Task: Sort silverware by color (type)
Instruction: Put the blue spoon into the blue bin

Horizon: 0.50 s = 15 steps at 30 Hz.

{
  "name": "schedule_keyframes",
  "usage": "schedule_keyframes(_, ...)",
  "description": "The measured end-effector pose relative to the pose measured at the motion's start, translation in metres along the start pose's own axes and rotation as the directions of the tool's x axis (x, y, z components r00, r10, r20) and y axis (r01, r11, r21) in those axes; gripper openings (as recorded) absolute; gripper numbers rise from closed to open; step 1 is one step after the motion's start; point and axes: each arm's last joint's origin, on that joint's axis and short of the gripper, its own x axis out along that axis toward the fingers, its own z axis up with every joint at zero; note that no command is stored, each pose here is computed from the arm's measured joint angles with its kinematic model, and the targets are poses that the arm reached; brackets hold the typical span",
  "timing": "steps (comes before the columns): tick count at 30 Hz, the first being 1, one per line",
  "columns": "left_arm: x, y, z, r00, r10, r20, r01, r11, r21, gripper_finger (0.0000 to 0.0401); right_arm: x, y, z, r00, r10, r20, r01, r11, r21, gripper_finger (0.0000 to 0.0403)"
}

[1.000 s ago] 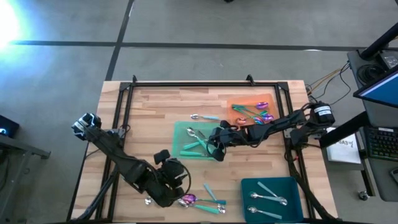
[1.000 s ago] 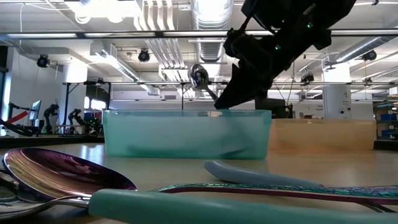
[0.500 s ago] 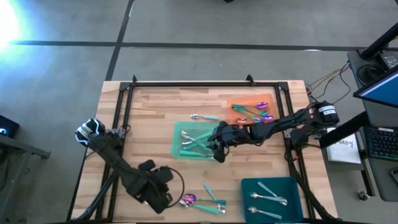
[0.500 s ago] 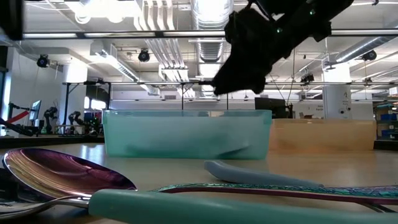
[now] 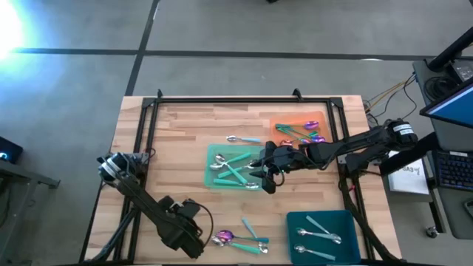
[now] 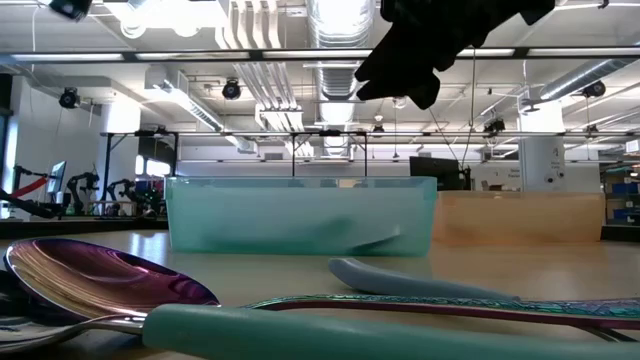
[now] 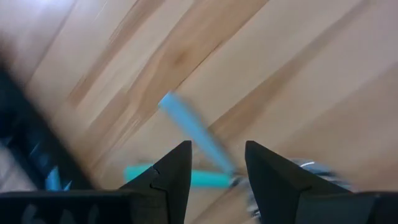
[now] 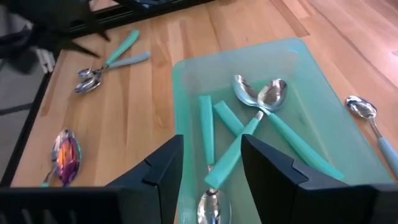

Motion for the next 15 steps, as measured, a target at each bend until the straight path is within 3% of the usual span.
schedule_keyframes(7,0.020,-0.008,-0.006,0.993,0.097,-0.071,-0.098,0.995,-0.002,0.0134,-0.003,0.004,0.000,1.000,0.010,0.001,-0.010,0.999,-0.040,0.0150)
schedule_keyframes(15,0.045,0.001,-0.015,0.979,0.161,-0.128,-0.167,0.985,-0.036,0.0134,-0.003,0.003,0.000,1.000,0.003,0.003,-0.003,0.999,-0.045,0.0146)
